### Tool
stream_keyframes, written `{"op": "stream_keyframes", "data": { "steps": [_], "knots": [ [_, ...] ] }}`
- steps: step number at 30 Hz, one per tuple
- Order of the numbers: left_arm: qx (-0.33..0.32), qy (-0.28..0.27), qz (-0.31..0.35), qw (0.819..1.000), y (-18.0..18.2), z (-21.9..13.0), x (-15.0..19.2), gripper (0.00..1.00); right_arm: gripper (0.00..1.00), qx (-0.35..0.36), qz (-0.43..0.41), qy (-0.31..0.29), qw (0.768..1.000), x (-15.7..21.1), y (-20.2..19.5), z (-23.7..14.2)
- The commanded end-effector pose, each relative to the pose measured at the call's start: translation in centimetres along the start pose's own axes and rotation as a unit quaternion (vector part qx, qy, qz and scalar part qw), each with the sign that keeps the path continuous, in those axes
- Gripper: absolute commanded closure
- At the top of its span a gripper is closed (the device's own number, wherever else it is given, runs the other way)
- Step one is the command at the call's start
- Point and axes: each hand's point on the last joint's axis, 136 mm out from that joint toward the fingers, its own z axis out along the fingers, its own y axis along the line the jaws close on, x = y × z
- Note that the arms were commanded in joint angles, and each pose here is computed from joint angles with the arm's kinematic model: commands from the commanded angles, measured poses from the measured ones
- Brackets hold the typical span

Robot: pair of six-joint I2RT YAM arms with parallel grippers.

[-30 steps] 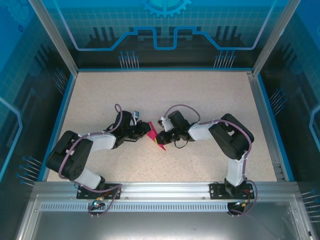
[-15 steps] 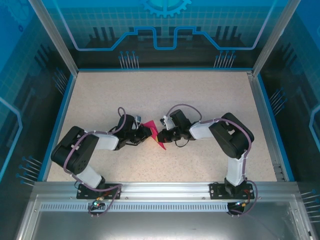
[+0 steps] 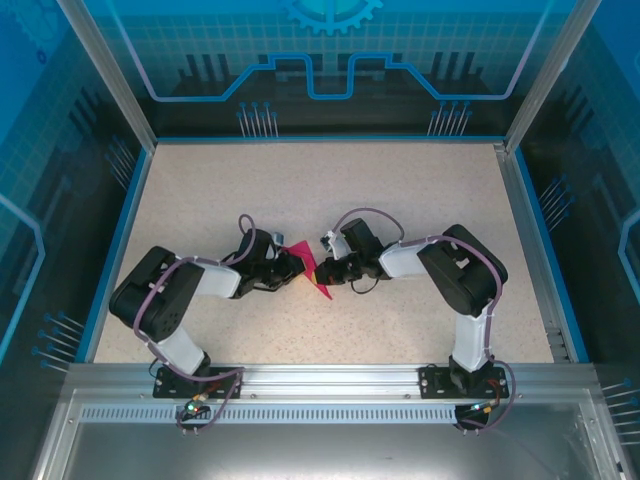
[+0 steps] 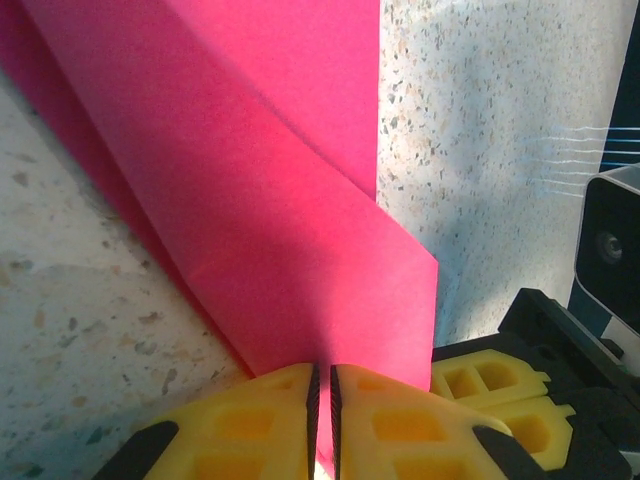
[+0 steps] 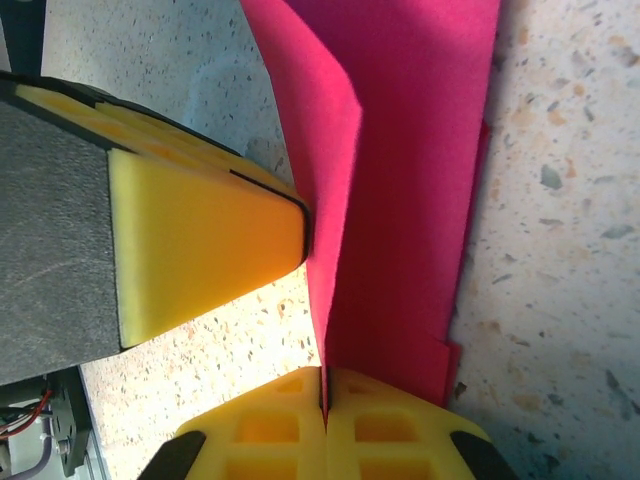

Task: Fold a paper plane with a square sheet of paper (pick it up from the middle)
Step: Fold the wing for the fifth time at the center of the table.

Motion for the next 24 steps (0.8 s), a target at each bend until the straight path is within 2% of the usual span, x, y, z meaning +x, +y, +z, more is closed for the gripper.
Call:
{"op": "stream_keyframes", "data": {
  "steps": [1, 6, 17, 24],
  "knots": [
    [-0.009, 0.005, 0.006, 1.0, 0.0, 0.5, -0.2, 0.84, 0.99, 0.013, 0.021, 0.027, 0.999, 1.3, -1.6, 0.5],
    [-0.034, 0.012, -0.004, 0.999, 0.9, 0.5, 0.1, 0.85, 0.96, 0.011, 0.019, 0.029, 0.999, 1.2, -1.3, 0.4],
    [-0.084, 0.026, -0.029, 0.996, 2.8, 0.4, 0.8, 0.86, 0.8, 0.0, 0.01, 0.024, 1.0, 0.0, 0.7, -1.2],
    [-0.087, 0.033, -0.035, 0.995, 3.0, 0.7, 0.9, 0.86, 0.77, 0.006, 0.015, 0.035, 0.999, 1.1, 0.9, -2.2]
  ]
}}
